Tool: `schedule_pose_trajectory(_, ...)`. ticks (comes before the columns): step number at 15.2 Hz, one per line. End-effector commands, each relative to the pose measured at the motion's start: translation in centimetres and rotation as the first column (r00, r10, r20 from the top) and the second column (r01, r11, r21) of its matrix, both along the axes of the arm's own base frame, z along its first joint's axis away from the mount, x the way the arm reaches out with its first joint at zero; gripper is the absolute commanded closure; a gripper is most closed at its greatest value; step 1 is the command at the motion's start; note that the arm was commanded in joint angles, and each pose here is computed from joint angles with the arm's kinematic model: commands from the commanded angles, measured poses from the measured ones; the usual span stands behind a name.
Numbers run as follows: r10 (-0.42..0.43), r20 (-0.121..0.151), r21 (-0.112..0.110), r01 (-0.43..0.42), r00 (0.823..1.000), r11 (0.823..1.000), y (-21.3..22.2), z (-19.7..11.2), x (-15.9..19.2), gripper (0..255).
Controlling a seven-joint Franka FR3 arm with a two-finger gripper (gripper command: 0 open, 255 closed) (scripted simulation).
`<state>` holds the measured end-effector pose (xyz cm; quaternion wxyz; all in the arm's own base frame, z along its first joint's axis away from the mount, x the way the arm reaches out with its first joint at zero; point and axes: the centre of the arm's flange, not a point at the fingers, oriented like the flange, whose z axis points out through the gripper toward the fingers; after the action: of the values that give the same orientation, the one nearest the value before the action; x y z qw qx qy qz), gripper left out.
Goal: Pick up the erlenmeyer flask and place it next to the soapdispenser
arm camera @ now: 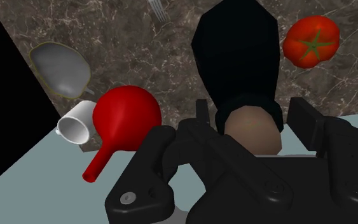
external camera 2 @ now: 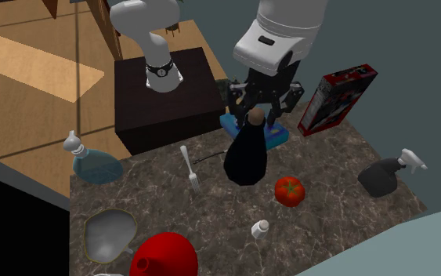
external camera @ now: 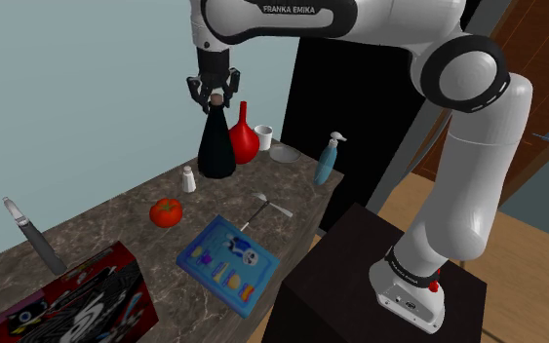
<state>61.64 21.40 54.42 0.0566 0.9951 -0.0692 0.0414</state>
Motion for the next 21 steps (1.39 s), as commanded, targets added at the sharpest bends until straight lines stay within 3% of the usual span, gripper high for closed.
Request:
schedule_pose_trajectory(1, 0.0, 0.002, 0.0, 0.0, 1.0, 1.0, 0.0, 1.1, -0.2, 255)
schedule_pose_trajectory(21, 0.0, 0.002, 0.0, 0.0, 1.0, 1.0, 0.0, 11.7, -0.2, 255)
